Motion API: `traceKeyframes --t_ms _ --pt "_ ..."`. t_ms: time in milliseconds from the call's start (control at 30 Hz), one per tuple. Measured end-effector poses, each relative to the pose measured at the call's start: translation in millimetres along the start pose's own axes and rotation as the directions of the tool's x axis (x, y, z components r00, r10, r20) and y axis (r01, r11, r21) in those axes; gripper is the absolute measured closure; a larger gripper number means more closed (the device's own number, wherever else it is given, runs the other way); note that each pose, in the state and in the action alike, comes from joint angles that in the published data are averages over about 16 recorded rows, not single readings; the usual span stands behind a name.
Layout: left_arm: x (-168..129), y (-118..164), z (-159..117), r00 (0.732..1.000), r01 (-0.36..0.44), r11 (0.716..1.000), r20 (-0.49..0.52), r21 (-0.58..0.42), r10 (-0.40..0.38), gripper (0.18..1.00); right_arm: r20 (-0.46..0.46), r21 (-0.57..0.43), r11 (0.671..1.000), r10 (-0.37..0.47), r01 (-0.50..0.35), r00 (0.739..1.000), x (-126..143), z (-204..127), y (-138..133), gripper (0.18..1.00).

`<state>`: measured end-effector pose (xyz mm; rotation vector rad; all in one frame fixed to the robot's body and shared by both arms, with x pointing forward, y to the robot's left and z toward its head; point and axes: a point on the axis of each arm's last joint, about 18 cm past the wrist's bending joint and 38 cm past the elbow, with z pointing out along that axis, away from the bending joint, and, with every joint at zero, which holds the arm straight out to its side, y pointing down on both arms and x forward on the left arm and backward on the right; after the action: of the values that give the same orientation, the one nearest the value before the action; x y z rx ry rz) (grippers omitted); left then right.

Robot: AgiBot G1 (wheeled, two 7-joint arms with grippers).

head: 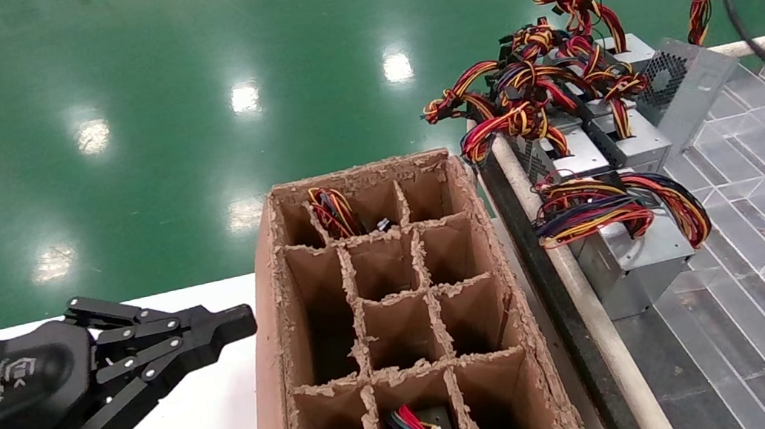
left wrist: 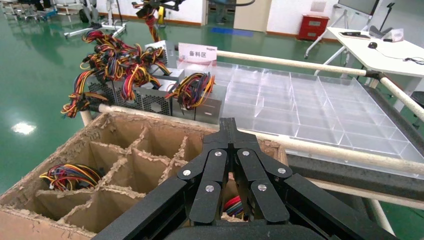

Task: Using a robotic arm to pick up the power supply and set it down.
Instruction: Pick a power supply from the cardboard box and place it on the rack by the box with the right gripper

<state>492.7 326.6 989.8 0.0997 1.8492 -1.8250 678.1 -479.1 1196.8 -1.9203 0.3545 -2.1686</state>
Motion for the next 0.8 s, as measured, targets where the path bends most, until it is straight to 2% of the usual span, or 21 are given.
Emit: traceKeyframes --t_ms 333,800 --pt "0 0 0 1.000 0.000 1.000 0.000 0.000 0.000 0.993 -0.005 0.013 1.000 0.018 -0.017 1.000 -11 9 -6 0.971" --pt "0 0 0 1.000 0.000 1.000 0.000 0.000 0.000 0.993 0.088 0.104 0.994 0.014 -0.024 0.996 -31 6 -17 0.971"
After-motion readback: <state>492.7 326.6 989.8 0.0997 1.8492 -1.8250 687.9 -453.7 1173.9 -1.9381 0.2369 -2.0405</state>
